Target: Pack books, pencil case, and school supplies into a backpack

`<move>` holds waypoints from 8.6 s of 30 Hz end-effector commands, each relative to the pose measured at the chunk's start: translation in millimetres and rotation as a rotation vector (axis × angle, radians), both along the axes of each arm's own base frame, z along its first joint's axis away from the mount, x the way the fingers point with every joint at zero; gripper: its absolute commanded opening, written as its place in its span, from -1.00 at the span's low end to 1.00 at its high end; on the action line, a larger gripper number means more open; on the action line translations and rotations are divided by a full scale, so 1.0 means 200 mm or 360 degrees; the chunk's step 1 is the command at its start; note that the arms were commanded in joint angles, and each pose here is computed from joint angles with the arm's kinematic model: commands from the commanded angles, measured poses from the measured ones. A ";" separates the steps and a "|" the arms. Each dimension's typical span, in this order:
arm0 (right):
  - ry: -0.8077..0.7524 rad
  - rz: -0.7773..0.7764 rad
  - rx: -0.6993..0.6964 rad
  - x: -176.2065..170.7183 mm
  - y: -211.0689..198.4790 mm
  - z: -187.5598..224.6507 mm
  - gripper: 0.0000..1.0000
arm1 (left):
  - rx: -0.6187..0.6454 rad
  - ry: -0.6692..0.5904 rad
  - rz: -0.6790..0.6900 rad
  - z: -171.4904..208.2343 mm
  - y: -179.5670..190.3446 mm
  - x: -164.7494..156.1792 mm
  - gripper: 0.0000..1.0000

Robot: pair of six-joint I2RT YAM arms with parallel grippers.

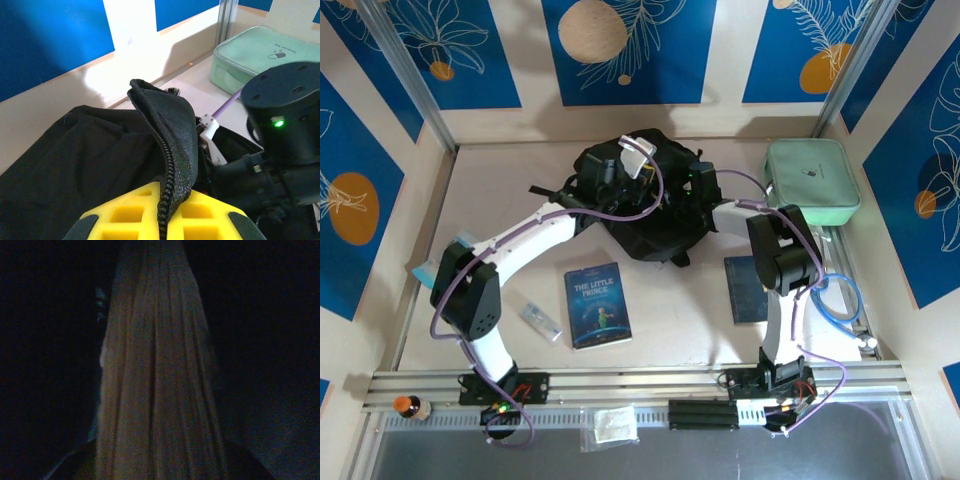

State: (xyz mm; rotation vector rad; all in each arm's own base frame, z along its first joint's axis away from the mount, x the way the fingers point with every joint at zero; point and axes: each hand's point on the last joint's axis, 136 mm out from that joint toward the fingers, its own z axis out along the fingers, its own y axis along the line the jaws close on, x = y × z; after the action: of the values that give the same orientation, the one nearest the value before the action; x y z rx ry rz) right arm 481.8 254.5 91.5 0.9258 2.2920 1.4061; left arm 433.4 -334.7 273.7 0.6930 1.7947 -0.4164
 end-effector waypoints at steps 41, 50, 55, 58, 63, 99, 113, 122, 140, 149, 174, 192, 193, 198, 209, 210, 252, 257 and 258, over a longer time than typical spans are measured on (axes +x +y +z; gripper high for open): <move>-0.0014 0.0017 -0.0708 -0.74 -0.46 0.23 0.11 | -0.0065 0.0263 -0.0060 -0.24 0.01 0.01 -0.78; -0.0305 -0.0043 -0.1187 -0.78 -0.67 0.59 0.35 | -0.0097 0.0573 0.0030 -0.20 0.13 -0.18 0.47; -0.0416 0.0179 -0.1255 -0.75 -0.47 0.63 0.38 | -0.0041 0.0658 0.0379 -0.28 0.43 -0.31 0.86; -0.0481 0.0343 -0.1310 -0.73 -0.29 0.63 0.39 | 0.0017 0.0661 0.0554 -0.33 0.63 -0.39 0.94; -0.0661 0.0608 -0.1431 -0.75 0.02 0.67 0.40 | -0.0081 0.0712 0.0799 -0.44 0.90 -0.49 1.00; -0.0191 0.1514 -0.1401 -0.75 0.71 -0.46 0.01 | -0.0464 0.1436 0.1378 -0.99 1.36 -0.50 0.99; -0.0347 0.1331 -0.1236 -0.52 0.84 -0.10 -0.04 | -0.0775 0.1694 0.1309 -1.07 1.21 -0.57 0.48; -0.0262 0.1328 -0.1443 -0.60 0.69 -0.20 -0.13 | -0.0870 0.1782 0.1259 -1.15 1.14 -0.55 0.00; -0.0097 0.1429 -0.1524 -0.67 0.63 -0.43 -0.09 | -0.0896 0.1839 0.1145 -1.21 1.07 -0.51 -0.11; -0.0011 0.1437 -0.1454 -0.71 0.61 -0.49 -0.10 | -0.0887 0.1876 0.1117 -1.24 1.05 -0.50 -0.16; 0.0076 0.1413 -0.1192 -0.71 0.62 -0.51 -0.18 | -0.1130 0.1550 0.0364 -0.81 0.82 -0.41 -0.36; -0.0072 0.1375 -0.1106 -0.68 0.69 -0.27 -0.20 | -0.0966 0.1594 0.0557 -0.94 0.88 -0.38 -0.99; -0.0102 0.1368 -0.1080 -0.68 0.69 -0.22 -0.19 | -0.0929 0.1594 0.0578 -0.94 0.89 -0.38 -1.00; -0.0334 0.1286 -0.0929 -0.67 0.70 0.14 -0.09 | -0.0754 0.1499 0.0692 -0.86 0.99 -0.38 -1.00; -0.0653 0.0932 -0.0584 -0.65 0.44 0.55 0.42 | -0.0789 0.0980 0.0772 -0.17 1.10 -0.25 -1.00; -0.0677 0.0912 -0.0556 -0.64 0.42 0.56 0.44 | -0.0832 0.0985 0.0783 -0.13 1.09 -0.24 -1.00; -0.0498 0.0053 0.0610 -0.25 -0.05 0.68 0.53 | -0.2072 0.1118 0.0411 0.19 0.45 0.25 -1.00; -0.0539 0.0059 0.0608 -0.19 -0.07 0.72 0.35 | -0.2074 0.1171 0.0422 0.14 0.44 0.25 -1.00; -0.0549 0.0071 0.0610 -0.19 -0.06 0.73 0.31 | -0.2077 0.1172 0.0418 0.14 0.44 0.25 -1.00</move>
State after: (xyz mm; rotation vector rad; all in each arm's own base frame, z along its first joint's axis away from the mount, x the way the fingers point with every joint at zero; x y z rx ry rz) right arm 438.7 238.2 218.2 0.7415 1.8761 1.8747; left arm 483.7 -243.2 279.9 -0.7241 1.8102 -1.5182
